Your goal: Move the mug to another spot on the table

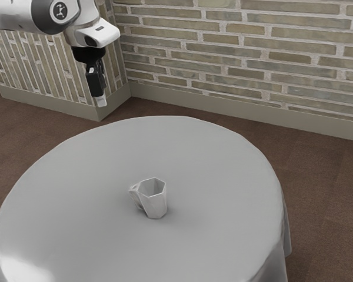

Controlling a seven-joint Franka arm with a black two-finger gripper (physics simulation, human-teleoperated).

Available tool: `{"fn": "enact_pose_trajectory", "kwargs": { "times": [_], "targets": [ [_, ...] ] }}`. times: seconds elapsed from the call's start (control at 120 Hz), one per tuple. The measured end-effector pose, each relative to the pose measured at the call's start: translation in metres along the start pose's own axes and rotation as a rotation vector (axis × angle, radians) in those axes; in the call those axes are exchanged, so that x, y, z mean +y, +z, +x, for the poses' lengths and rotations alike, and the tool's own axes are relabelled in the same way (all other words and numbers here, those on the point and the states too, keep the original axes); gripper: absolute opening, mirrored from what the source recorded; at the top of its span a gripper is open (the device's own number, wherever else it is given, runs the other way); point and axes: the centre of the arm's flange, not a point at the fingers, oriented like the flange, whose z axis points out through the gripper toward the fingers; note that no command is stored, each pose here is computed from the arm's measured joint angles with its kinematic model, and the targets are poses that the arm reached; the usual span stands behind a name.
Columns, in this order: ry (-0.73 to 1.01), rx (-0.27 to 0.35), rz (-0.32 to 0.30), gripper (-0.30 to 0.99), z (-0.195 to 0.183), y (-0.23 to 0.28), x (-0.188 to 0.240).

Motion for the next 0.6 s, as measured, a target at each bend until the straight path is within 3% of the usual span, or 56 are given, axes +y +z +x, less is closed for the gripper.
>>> {"fn": "enact_pose_trajectory", "kwargs": {
  "times": [0.3,0.6],
  "targets": [
    [0.01,-0.012,-0.013,0.69,0.007,0.01,0.0],
    [0.1,-0.079,-0.113,0.69,0.001,0.056,0.035]
  ]
}}
